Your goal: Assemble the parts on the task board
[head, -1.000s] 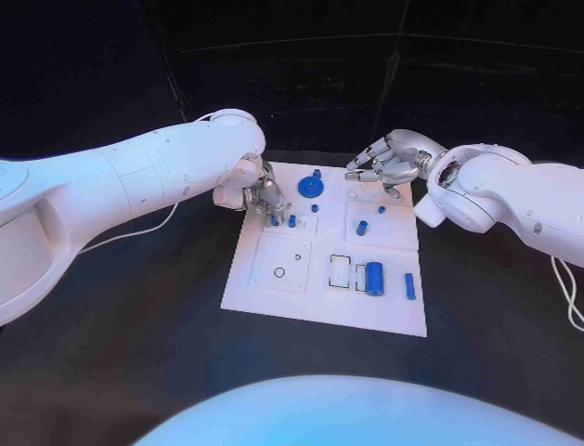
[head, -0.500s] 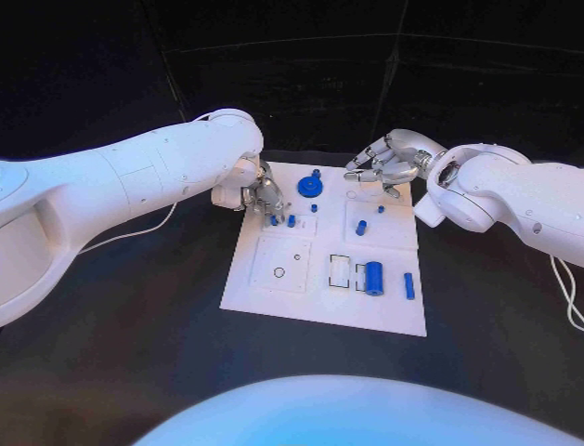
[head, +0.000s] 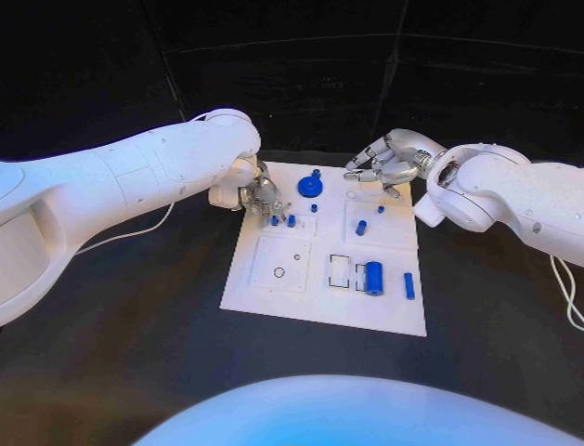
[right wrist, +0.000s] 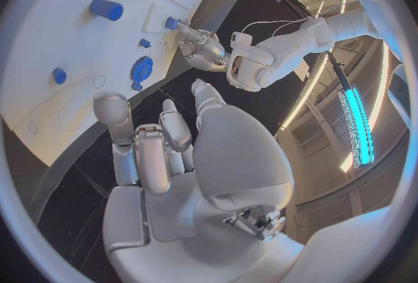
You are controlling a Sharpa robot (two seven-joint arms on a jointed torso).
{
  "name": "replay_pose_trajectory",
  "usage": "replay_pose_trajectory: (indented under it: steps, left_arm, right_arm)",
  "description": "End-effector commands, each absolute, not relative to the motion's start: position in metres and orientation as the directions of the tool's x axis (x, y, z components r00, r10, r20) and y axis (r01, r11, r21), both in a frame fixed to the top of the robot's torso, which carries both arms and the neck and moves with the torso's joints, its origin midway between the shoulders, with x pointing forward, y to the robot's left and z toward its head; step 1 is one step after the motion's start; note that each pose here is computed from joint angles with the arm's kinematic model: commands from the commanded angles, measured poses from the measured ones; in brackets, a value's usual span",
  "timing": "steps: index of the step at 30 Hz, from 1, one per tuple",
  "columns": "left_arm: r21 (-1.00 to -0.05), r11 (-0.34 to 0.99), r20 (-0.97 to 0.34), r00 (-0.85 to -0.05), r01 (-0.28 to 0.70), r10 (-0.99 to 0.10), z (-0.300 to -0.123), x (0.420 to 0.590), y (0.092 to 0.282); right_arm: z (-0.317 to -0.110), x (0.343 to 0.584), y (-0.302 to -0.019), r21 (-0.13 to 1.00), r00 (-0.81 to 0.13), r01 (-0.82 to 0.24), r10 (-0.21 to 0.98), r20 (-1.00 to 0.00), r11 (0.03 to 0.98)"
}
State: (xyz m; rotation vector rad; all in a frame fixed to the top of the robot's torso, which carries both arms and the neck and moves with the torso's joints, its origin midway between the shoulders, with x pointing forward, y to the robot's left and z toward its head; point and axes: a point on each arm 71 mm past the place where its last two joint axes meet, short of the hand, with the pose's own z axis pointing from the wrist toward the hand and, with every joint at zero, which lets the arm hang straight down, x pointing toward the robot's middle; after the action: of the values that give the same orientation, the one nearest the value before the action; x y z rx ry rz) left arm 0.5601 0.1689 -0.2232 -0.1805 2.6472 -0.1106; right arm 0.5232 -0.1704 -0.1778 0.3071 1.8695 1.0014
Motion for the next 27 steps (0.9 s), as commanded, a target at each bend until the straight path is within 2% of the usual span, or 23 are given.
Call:
replay_pose_trajectory:
  steps: [1, 13, 20, 27]
  left_arm:
    - [-0.11, 0.987, -0.468, -0.87, -0.116, -0.154, -0.222, 0.56, 0.17]
    - [-0.204, 0.97, -0.505, -0.834, -0.132, -0.22, -0.216, 0.556, 0.171]
    - [-0.364, 0.921, -0.571, -0.749, -0.137, -0.337, -0.195, 0.561, 0.171]
    - [-0.462, 0.879, -0.609, -0.678, -0.12, -0.413, -0.181, 0.562, 0.173]
  right_arm:
    - [-0.176, 0.523, -0.17, 0.749, -0.511, -0.208, 0.584, -0.631, 0.629]
    - [-0.177, 0.523, -0.17, 0.749, -0.511, -0.208, 0.584, -0.631, 0.629]
    - [-0.177, 0.523, -0.171, 0.749, -0.509, -0.206, 0.585, -0.631, 0.63]
    - [-0.178, 0.524, -0.172, 0.749, -0.508, -0.204, 0.586, -0.631, 0.63]
